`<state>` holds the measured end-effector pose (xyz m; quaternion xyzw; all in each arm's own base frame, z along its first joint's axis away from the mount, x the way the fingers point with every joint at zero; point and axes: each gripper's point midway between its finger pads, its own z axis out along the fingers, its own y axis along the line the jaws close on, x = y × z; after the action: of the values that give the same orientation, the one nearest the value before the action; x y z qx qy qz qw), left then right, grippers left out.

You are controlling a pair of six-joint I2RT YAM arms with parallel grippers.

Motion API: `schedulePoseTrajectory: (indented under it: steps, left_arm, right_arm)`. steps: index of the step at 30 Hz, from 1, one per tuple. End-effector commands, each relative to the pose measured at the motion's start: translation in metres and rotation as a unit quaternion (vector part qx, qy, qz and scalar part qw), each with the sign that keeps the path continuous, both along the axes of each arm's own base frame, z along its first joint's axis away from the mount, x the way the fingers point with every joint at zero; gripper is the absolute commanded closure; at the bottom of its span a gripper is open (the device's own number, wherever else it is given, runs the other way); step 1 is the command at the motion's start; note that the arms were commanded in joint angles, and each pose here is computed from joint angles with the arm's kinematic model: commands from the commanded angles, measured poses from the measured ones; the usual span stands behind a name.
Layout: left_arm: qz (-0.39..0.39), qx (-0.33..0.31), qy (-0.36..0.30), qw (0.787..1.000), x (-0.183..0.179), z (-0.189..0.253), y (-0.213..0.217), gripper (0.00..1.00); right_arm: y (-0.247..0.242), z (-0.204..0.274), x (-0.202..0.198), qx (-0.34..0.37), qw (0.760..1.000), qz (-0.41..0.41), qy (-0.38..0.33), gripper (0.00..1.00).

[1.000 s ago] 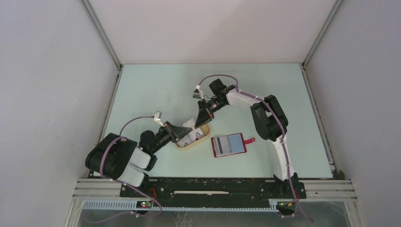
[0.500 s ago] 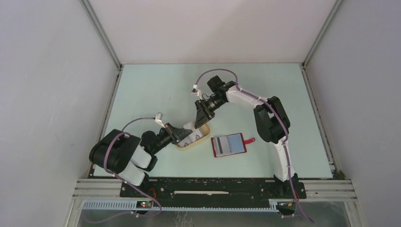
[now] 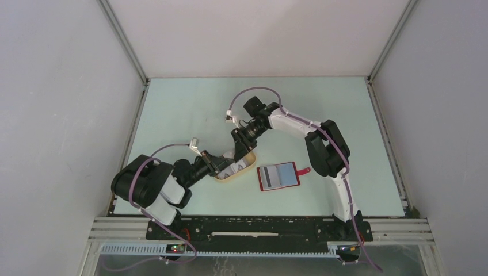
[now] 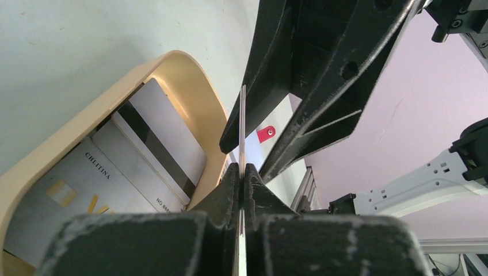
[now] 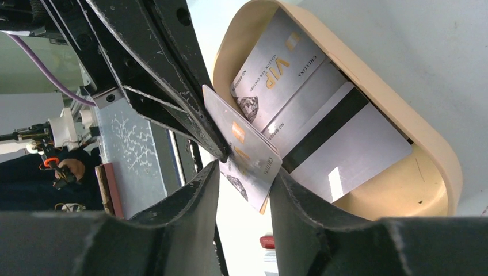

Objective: Put the credit cards into the card holder
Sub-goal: Place the credit card in the storage box.

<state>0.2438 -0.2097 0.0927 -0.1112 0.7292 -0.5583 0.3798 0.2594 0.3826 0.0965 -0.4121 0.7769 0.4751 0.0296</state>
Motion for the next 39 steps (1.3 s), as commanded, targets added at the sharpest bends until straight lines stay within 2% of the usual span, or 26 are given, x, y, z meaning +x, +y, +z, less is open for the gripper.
schedulePoseTrajectory:
  steps: [1,6,11,18,29,31,32,35,39]
  left_arm:
    - [0.005,-0.005,-0.033,0.999,0.007,0.012,-0.001,1.0]
    - [0.004,-0.006,-0.027,1.0,0.008,0.01,-0.002,0.99]
    - [0.004,-0.008,-0.026,1.0,0.009,0.01,-0.001,0.93]
    - [0.001,-0.008,-0.02,1.0,0.008,0.008,-0.002,0.72]
    - [-0.005,-0.01,-0.024,1.0,0.007,0.011,-0.003,0.69]
    - [-0.009,-0.011,-0.027,1.0,0.006,0.012,-0.003,0.71]
    - [-0.01,-0.011,-0.03,0.999,0.006,0.013,-0.003,0.75]
    - [-0.013,-0.012,-0.035,0.999,0.006,0.016,-0.004,0.99]
    - [-0.009,-0.011,-0.039,0.999,0.006,0.017,-0.002,1.0]
  right_arm:
    - [0.005,0.01,0.007,0.013,1.0,0.004,-0.021,0.57]
    - [0.004,0.009,0.009,0.016,1.0,0.003,-0.016,0.67]
    - [0.002,0.009,0.01,0.021,1.0,0.002,-0.009,0.78]
    - [0.0,0.009,0.014,0.034,0.999,-0.008,0.023,0.85]
    - [-0.002,0.016,0.015,0.062,0.996,-0.006,0.056,0.87]
    - [-0.003,0.017,0.015,0.068,0.995,-0.007,0.069,0.87]
    - [-0.003,0.018,0.015,0.072,0.995,-0.007,0.073,0.86]
    - [-0.003,0.018,0.013,0.071,0.995,-0.005,0.076,0.84]
    - [-0.002,0.019,0.012,0.061,0.996,-0.005,0.059,0.65]
